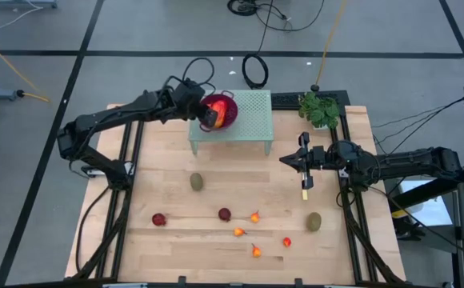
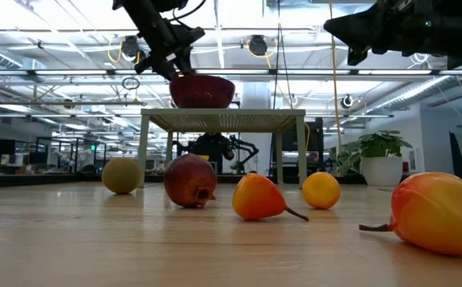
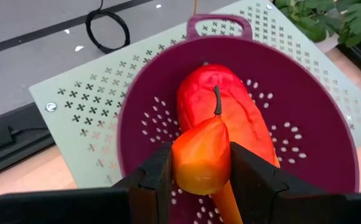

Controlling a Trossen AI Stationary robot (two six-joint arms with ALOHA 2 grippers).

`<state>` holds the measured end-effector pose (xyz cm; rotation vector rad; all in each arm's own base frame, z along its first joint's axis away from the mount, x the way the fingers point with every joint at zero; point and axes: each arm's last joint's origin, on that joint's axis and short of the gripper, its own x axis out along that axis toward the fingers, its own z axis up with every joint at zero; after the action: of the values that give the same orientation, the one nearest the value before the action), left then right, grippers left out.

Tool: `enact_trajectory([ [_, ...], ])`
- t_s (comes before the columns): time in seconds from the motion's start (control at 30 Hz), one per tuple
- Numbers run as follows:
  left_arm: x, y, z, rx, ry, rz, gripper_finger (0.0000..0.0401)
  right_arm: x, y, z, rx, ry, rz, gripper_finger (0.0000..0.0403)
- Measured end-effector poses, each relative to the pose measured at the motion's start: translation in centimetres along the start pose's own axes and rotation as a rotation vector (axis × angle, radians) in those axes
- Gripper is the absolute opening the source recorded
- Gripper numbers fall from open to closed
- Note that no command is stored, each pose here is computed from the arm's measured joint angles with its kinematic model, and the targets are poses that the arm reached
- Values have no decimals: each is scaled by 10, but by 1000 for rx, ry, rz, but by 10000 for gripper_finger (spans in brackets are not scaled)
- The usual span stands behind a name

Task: Pick & Place Fruit
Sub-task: Put the pear into the violet strainer bowl on the shelf

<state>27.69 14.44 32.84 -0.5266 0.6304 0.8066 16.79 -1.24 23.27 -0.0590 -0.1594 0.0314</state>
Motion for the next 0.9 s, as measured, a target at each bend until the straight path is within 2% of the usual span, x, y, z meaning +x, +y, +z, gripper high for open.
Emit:
enact_trajectory([
  [0.43,0,-1,-1,57,1,0,130,0,0,0,0,0,0,4],
  [0.9,0,0,2,99,-18,-1,214,0,0,0,-1,-1,-1,4],
])
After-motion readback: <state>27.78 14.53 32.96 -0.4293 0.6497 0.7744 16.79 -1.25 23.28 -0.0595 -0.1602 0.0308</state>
